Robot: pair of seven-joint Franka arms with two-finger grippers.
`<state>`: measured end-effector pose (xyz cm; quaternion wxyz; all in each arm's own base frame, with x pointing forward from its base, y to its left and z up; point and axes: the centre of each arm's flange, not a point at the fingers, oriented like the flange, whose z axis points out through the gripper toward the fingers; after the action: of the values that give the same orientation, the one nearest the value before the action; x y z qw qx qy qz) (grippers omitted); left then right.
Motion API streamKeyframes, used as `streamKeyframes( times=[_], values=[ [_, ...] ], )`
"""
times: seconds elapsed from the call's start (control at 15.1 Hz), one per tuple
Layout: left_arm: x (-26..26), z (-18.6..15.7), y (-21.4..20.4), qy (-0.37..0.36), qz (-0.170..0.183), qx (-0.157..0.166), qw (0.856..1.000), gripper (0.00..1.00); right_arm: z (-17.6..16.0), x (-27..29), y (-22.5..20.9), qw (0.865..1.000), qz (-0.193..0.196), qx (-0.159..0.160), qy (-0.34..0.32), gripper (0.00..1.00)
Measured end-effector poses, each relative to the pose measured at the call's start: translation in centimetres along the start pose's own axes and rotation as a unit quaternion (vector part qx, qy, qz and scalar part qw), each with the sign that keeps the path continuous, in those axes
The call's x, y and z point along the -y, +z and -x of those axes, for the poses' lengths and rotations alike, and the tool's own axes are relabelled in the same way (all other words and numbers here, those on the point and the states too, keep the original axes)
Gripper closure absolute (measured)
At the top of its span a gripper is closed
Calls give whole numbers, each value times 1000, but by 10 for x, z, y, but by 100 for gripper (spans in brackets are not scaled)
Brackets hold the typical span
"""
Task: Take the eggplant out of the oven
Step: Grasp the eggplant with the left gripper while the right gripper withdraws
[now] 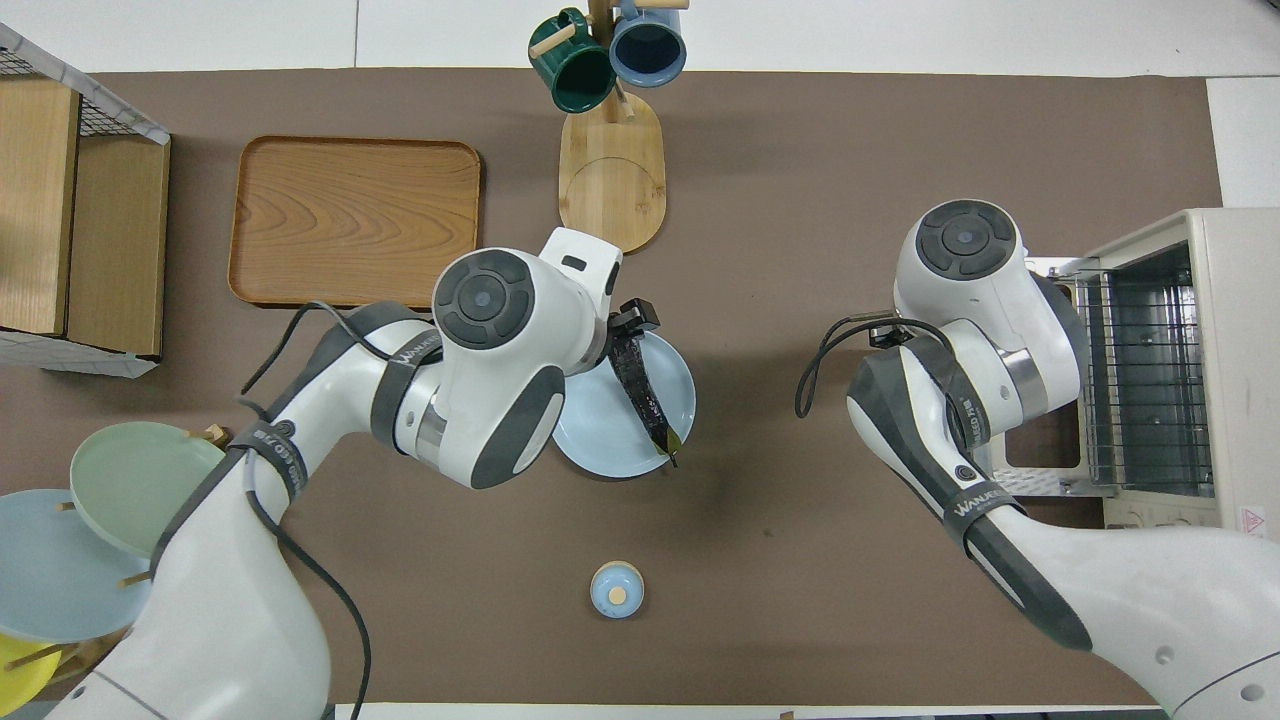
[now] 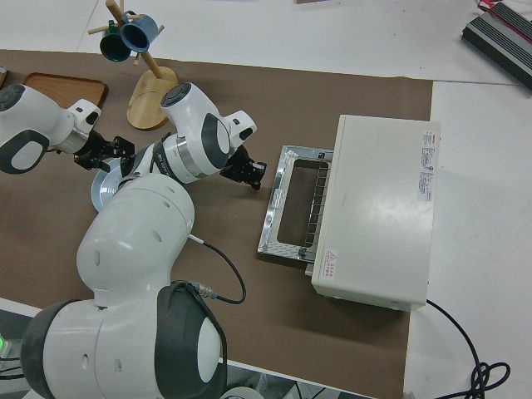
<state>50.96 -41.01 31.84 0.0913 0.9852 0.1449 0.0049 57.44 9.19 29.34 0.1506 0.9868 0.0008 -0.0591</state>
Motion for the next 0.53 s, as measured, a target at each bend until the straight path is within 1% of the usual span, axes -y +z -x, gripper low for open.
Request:
streamKeyframes(
  times=[0.07,0.2,0.26,0.33,0.46,0.53],
  values=[
    [1,-1,4,-1,-2,1,1000,0,1,0,1,1000,4,0,-3,99],
    [3,-3,7,0,-5,-1,1000,4,2,-4,6,1000,8,2,-3,99],
    [3,-3,7,1,-6,-2,1000,12,2,-7,9,1000,8,3,-2,99],
    [3,-3,7,2,-6,-3,1000,12,3,-9,12,1000,9,3,-1,99],
    [2,-1,7,5,-7,-3,1000,22,3,-11,14,1000,21,0,-9,99],
    [0,2,8,9,-8,-2,1000,22,3,-13,15,1000,26,-1,-11,99]
  ],
)
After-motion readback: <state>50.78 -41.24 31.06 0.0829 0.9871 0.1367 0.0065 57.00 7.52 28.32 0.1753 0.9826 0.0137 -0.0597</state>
